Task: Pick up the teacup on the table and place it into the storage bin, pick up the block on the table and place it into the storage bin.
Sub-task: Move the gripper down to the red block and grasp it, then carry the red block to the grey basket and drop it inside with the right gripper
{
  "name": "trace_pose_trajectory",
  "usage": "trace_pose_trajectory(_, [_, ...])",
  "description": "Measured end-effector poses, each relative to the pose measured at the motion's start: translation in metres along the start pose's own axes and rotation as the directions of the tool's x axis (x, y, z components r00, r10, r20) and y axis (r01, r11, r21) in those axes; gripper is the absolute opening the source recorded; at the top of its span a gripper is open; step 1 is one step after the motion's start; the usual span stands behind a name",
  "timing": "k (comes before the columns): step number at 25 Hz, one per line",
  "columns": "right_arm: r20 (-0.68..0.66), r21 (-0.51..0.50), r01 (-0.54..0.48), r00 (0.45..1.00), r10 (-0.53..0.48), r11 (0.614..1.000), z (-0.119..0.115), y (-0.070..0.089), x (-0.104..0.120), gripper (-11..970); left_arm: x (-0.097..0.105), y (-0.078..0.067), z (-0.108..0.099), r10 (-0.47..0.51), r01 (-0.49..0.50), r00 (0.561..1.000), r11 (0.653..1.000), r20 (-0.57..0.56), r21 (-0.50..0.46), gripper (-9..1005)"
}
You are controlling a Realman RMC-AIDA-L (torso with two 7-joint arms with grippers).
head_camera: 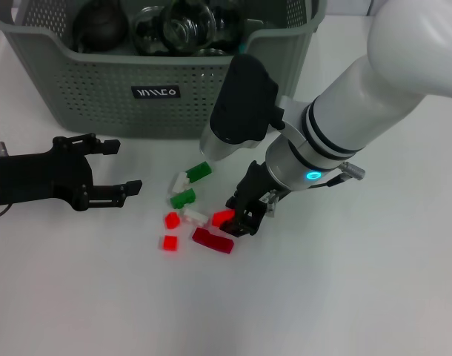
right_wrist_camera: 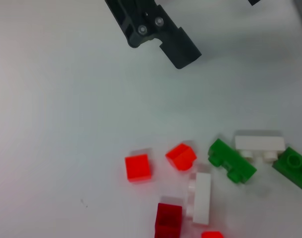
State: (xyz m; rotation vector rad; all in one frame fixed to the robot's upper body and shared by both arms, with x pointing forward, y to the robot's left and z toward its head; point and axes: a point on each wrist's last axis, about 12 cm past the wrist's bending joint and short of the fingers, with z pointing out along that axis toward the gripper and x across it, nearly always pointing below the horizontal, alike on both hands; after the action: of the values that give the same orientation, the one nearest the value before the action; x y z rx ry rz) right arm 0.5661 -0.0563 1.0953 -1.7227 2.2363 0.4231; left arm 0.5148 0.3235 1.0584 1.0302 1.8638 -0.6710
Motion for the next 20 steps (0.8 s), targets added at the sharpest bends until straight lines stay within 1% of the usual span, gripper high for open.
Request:
trace_pose_trajectory(1, [-0.003, -0.002, 0.000, 1.000, 0.000, 1.000, 0.000, 0.000, 0.000, 442, 0.000, 0.000, 0.000, 0.000, 0.000, 1.000, 1.000, 0.000, 0.000, 841])
trace_pose_trajectory(7, [-0.014, -0.010, -0.002, 1.000, 0.002, 1.000, -0.001, 0.001, 0.000, 325, 0.000, 0.000, 0.000, 0.005, -0.005, 1.000, 1.000, 0.000, 0.000, 841])
trace_pose_trajectory(12, [-0.006, 0.016, -0.011, 1.000, 0.011, 1.000, -0.009, 0.000, -0.002, 307, 0.000, 0.000, 0.000, 0.006, -0.006, 1.000, 1.000, -0.001, -0.001, 841])
trace_pose_trajectory(14, [0.007, 0.021, -0.020, 1.000, 0.020, 1.000, -0.019, 0.000, -0.001, 307, 0.001, 0.000, -0.001, 0.006, -0.006, 1.000, 1.000, -0.002, -0.002, 841])
trace_pose_trajectory(16, [0.039, 0.026, -0.044, 0.998, 0.043, 0.999, -0.040, -0.002, 0.000, 308, 0.001, 0.000, -0.001, 0.005, -0.005, 1.000, 1.000, -0.002, -0.003, 841])
trace_pose_trajectory(18, [0.082, 0.035, -0.070, 0.994, 0.067, 0.997, -0.066, -0.006, 0.002, 308, 0.002, 0.000, -0.002, 0.004, -0.004, 1.000, 1.000, -0.001, -0.003, 841])
trace_pose_trajectory(20, [0.138, 0.028, -0.091, 0.987, 0.086, 0.995, -0.100, -0.007, 0.002, 308, 0.002, 0.000, -0.002, 0.004, -0.004, 1.000, 1.000, -0.001, -0.002, 841])
